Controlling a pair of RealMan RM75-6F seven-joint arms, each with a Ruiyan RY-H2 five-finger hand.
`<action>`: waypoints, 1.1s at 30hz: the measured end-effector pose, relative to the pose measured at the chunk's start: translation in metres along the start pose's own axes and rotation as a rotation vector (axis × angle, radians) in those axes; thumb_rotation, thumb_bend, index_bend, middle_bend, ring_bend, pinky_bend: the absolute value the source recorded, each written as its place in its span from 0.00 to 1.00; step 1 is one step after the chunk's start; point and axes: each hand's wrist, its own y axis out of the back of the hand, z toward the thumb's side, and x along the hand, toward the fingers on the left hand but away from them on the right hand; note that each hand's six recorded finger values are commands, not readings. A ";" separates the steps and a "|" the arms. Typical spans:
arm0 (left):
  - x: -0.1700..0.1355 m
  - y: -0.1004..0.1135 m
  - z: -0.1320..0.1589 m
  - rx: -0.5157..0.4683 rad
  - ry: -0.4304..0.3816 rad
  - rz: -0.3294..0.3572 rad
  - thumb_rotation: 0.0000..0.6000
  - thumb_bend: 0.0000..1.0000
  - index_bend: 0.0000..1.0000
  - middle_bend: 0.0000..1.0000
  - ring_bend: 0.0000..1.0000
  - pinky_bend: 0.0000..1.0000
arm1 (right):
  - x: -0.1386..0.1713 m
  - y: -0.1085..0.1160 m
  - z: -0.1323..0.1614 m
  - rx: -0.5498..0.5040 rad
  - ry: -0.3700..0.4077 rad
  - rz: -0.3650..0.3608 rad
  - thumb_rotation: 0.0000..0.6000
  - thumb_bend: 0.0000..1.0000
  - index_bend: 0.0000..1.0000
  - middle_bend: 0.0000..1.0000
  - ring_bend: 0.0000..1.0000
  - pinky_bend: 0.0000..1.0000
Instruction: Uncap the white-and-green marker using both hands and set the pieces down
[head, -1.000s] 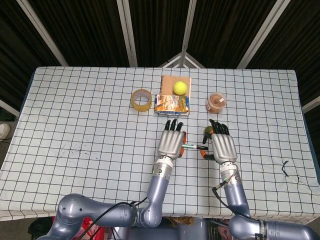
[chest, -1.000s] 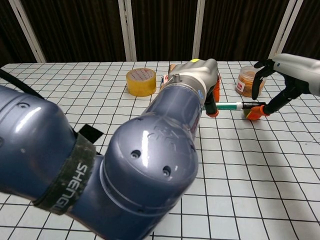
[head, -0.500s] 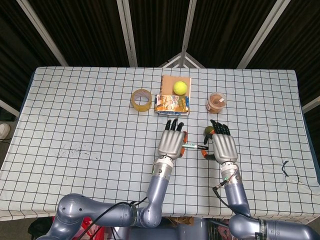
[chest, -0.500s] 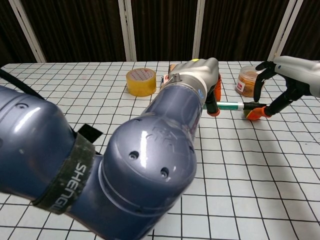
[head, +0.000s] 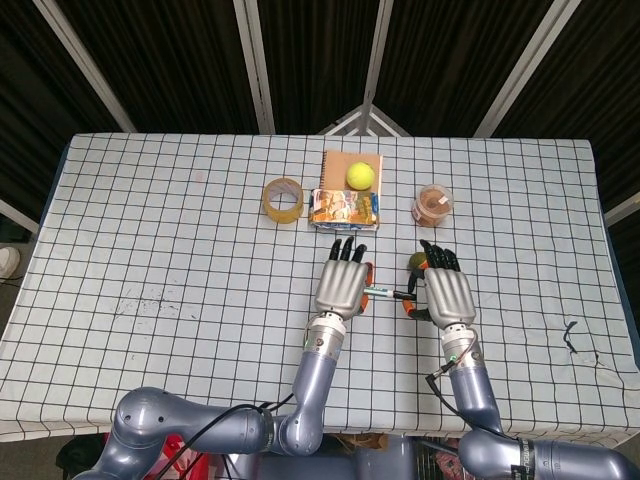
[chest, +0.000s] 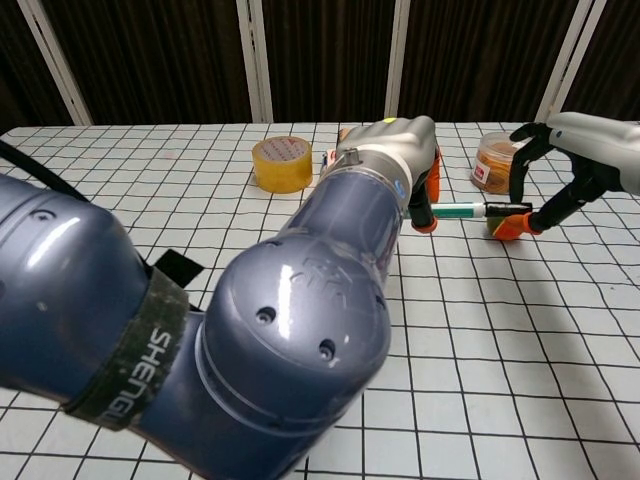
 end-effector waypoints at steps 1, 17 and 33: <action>0.000 0.000 0.000 -0.001 0.000 -0.001 1.00 0.51 0.67 0.14 0.00 0.01 | 0.000 0.000 0.000 0.000 -0.001 0.000 1.00 0.33 0.61 0.04 0.04 0.04; 0.000 0.001 -0.006 0.003 0.011 0.002 1.00 0.51 0.67 0.14 0.00 0.00 | 0.000 -0.001 -0.008 0.003 -0.020 0.005 1.00 0.39 0.69 0.04 0.06 0.04; -0.009 0.004 -0.068 0.120 0.059 -0.019 1.00 0.51 0.68 0.14 0.00 0.00 | -0.004 -0.017 -0.061 0.003 -0.085 0.067 1.00 0.39 0.69 0.04 0.06 0.03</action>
